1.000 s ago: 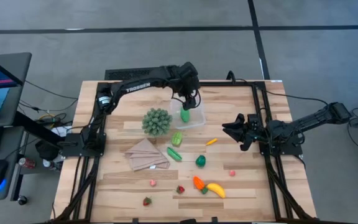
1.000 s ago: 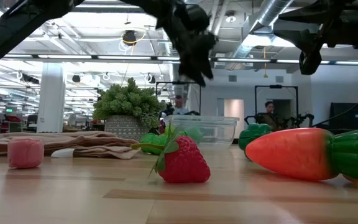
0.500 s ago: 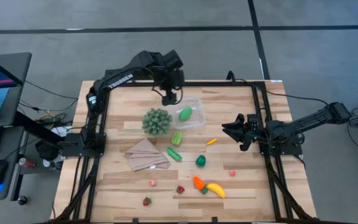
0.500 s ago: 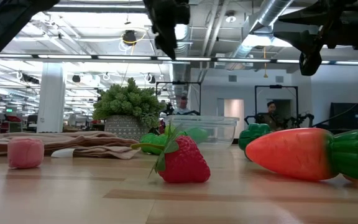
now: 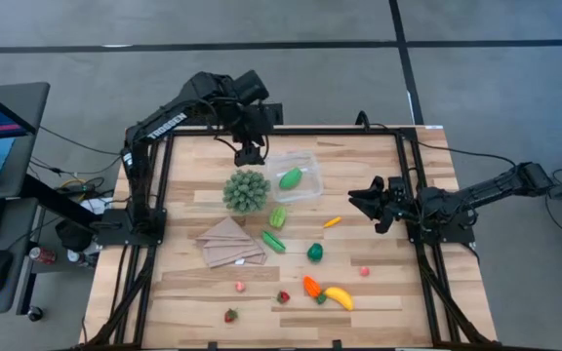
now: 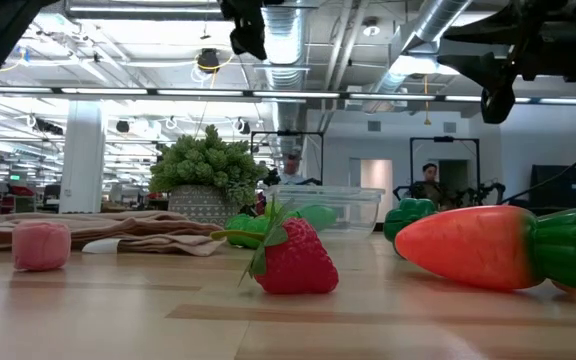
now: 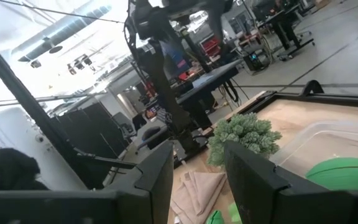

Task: Pick and placing Produce into tupperware
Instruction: Put the yellow pepper into the transparent bin

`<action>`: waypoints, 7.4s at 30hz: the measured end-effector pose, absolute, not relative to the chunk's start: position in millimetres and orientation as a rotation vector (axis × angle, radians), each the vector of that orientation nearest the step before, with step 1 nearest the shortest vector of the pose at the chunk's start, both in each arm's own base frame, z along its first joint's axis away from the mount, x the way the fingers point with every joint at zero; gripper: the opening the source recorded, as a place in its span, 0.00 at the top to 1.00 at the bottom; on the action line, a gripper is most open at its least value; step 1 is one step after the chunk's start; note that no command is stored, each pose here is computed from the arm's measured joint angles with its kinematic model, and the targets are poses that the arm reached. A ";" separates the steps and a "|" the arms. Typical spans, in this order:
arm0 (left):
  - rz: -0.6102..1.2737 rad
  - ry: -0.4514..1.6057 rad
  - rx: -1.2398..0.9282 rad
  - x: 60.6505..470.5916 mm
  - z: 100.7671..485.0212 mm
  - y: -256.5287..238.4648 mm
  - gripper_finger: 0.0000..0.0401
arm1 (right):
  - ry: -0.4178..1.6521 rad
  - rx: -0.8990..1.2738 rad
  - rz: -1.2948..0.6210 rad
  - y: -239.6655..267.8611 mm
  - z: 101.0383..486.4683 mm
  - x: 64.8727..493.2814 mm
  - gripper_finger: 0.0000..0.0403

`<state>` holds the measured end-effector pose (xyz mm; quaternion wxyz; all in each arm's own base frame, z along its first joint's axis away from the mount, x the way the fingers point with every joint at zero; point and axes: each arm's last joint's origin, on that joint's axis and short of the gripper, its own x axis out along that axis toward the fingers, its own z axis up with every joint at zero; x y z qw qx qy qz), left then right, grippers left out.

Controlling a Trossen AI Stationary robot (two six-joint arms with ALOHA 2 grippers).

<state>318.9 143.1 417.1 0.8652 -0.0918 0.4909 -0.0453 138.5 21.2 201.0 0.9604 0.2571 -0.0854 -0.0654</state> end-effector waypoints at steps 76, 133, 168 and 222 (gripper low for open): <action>0.402 0.442 -0.299 92.8 361.4 22.9 0.23 | -0.016 0.459 -0.117 22.8 186.5 139.6 0.66; 0.433 0.433 -0.470 68.4 294.9 17.6 0.23 | 0.971 -0.020 -0.035 12.4 140.6 211.6 0.66; 0.445 0.434 -0.460 68.2 294.7 18.0 0.23 | 1.068 0.018 -0.067 13.8 114.2 232.7 0.83; 0.448 0.434 -0.452 68.1 294.9 18.1 0.23 | 0.409 0.210 -0.327 -56.1 184.9 249.5 0.84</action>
